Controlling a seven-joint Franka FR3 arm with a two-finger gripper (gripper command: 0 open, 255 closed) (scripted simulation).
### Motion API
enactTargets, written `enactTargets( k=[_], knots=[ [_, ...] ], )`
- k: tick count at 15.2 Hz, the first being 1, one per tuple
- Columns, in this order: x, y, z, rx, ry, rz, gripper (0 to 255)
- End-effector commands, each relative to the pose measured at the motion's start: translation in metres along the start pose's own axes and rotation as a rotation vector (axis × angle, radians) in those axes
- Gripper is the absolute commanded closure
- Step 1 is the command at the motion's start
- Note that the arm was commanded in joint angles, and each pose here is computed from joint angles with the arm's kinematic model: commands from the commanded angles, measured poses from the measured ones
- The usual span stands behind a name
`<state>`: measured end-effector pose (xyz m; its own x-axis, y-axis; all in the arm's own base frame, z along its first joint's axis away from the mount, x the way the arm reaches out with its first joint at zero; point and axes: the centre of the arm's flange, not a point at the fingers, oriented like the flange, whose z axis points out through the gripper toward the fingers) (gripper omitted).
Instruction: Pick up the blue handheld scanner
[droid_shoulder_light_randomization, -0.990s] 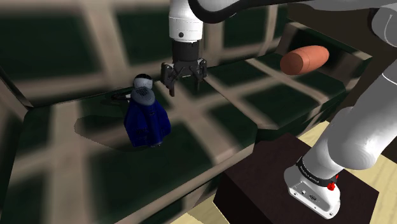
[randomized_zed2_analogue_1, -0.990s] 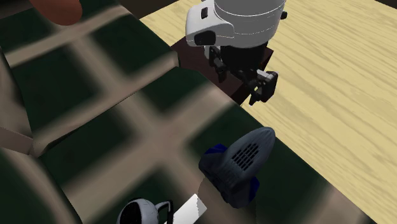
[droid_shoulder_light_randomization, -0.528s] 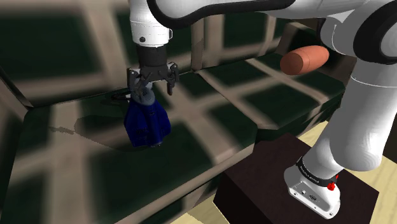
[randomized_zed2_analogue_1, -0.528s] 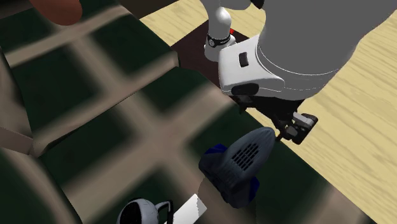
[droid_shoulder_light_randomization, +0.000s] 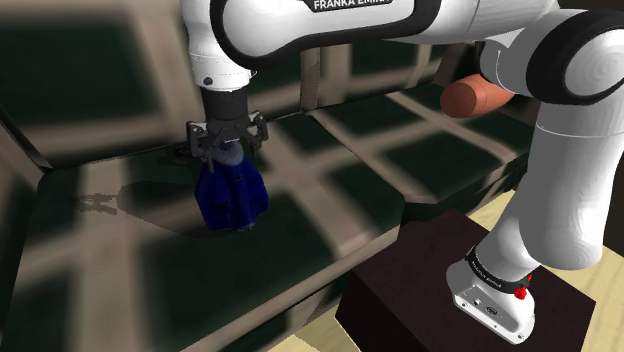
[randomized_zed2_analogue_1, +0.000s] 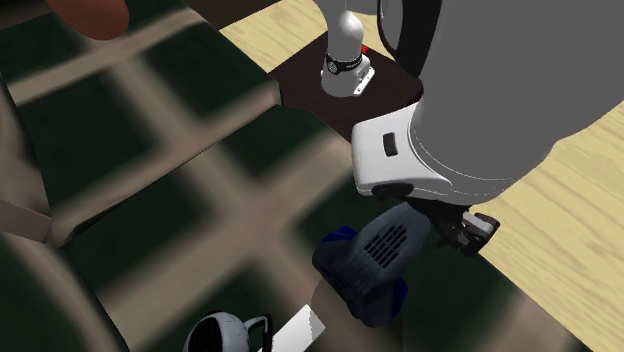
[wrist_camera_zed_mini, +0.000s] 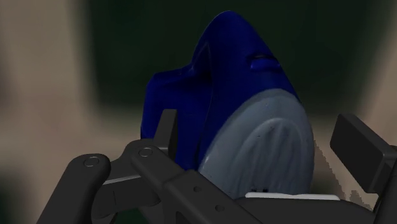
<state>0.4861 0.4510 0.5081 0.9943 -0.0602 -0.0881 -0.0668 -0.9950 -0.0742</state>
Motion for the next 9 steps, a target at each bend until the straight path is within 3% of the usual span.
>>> enactTargets(
  k=[1, 3, 4, 9],
  knots=[
    [-0.0005, 0.0008, 0.0136, 0.000, 0.000, 0.000, 0],
    [-0.0005, 0.0008, 0.0136, 0.000, 0.000, 0.000, 0],
    [-0.0005, 0.0008, 0.0141, 0.000, 0.000, 0.000, 255],
    [-0.0008, 0.0011, 0.0139, 0.000, 0.000, 0.000, 255]
  ],
)
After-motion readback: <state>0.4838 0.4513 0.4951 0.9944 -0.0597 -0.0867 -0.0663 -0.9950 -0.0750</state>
